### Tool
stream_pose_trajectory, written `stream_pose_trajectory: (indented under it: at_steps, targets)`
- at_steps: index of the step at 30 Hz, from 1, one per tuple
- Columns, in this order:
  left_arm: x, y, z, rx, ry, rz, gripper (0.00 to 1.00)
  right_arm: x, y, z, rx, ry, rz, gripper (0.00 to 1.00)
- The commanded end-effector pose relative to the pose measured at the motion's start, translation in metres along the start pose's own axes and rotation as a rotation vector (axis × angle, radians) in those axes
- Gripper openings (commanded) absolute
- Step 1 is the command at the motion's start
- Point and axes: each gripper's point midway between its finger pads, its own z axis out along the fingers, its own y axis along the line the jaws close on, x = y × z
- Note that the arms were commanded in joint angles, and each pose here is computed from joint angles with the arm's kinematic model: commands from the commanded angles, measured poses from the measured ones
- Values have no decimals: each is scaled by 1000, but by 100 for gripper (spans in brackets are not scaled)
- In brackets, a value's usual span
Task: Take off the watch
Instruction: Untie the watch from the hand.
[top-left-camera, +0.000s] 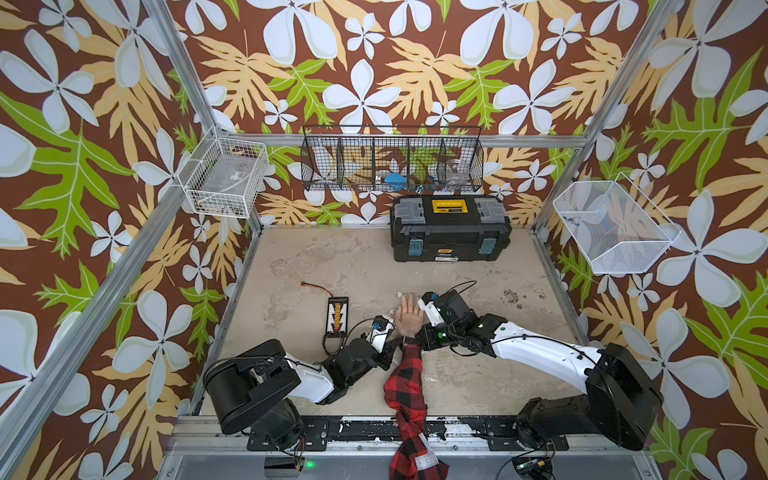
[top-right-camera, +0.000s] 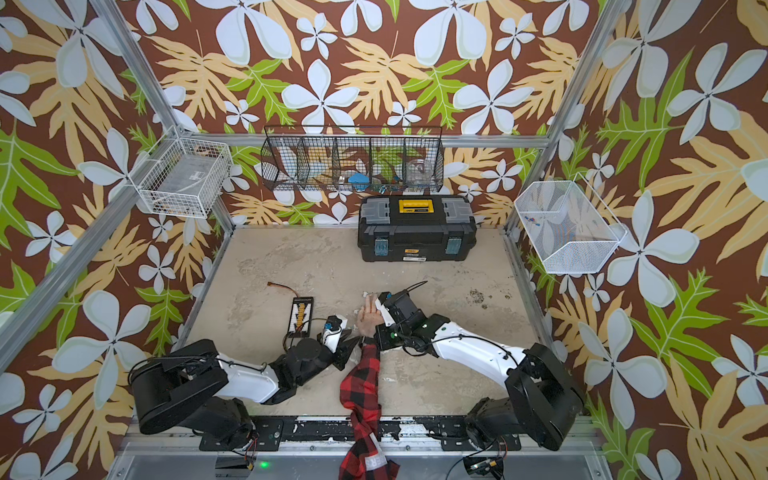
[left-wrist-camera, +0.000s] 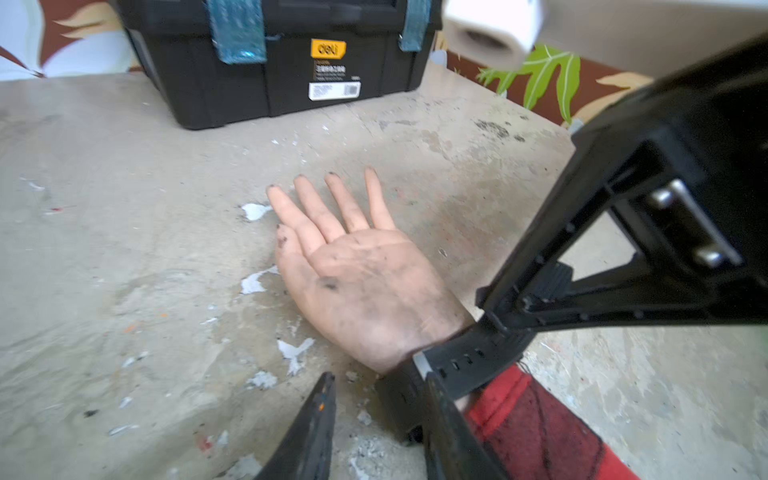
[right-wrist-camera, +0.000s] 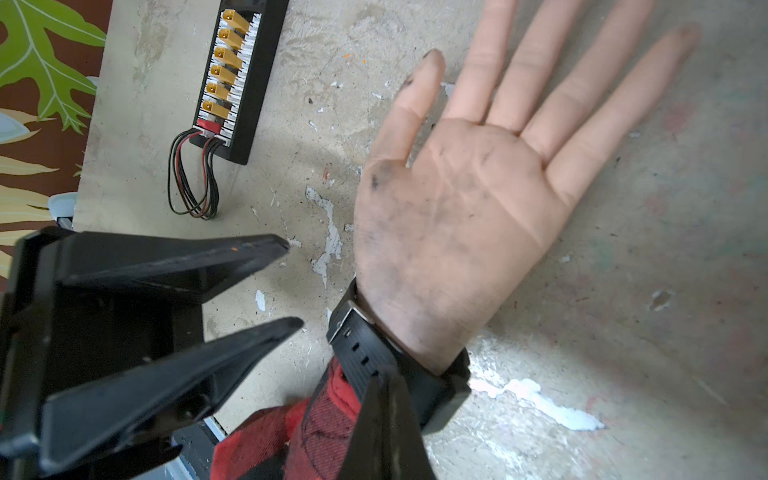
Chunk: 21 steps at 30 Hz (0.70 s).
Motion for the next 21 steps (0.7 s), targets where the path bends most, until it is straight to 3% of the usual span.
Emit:
stream_pose_trajectory:
  at_steps: [1,11,21]
  targets:
    - [-7,11,-6,-56,-40,10,38,10,-3,-1,7,47,-3,4]
    - [14,-12,-22,88,-38,42,41,8,-2,2,2,44,3,4]
    - [10,-20,-13,95,-85,39,42,8,-2,1,1,42,7,4]
